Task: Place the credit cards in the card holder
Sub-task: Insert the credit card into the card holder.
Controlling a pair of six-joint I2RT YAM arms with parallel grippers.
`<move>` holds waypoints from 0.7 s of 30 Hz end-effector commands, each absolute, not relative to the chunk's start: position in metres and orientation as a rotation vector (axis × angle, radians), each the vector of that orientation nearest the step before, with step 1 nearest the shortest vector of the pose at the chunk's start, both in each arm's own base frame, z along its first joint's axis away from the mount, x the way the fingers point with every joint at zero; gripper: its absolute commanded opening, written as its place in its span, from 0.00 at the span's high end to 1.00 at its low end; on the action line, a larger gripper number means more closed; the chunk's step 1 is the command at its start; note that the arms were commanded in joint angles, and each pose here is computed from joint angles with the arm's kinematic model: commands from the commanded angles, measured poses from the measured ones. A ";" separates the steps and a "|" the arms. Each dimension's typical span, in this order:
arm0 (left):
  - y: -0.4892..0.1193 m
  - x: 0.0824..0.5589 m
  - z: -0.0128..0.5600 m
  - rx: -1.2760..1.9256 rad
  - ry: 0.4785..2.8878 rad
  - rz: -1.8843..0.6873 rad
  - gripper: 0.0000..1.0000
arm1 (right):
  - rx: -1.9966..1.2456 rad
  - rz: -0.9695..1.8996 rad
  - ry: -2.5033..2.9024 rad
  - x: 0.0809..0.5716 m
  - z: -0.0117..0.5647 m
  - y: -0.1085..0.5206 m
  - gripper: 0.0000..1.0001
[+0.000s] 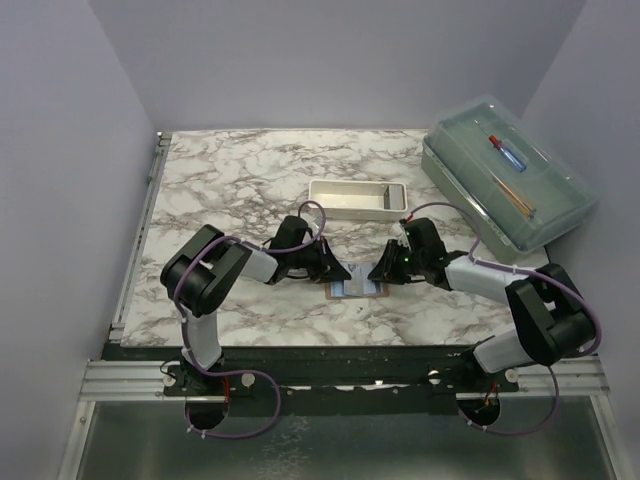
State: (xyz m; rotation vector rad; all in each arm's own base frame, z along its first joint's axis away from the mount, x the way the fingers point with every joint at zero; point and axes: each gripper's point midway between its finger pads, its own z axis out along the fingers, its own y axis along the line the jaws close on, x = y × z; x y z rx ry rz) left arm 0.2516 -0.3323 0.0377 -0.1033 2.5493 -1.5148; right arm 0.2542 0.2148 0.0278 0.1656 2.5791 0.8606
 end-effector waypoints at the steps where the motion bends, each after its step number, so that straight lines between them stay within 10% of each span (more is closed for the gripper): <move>1: -0.332 0.238 0.023 -0.126 2.643 -1.527 1.00 | 0.224 0.586 2.699 0.238 -0.002 0.174 0.74; 21: -0.334 0.242 0.019 -0.115 2.640 -1.516 1.00 | 0.231 0.507 2.706 0.235 0.009 0.158 0.53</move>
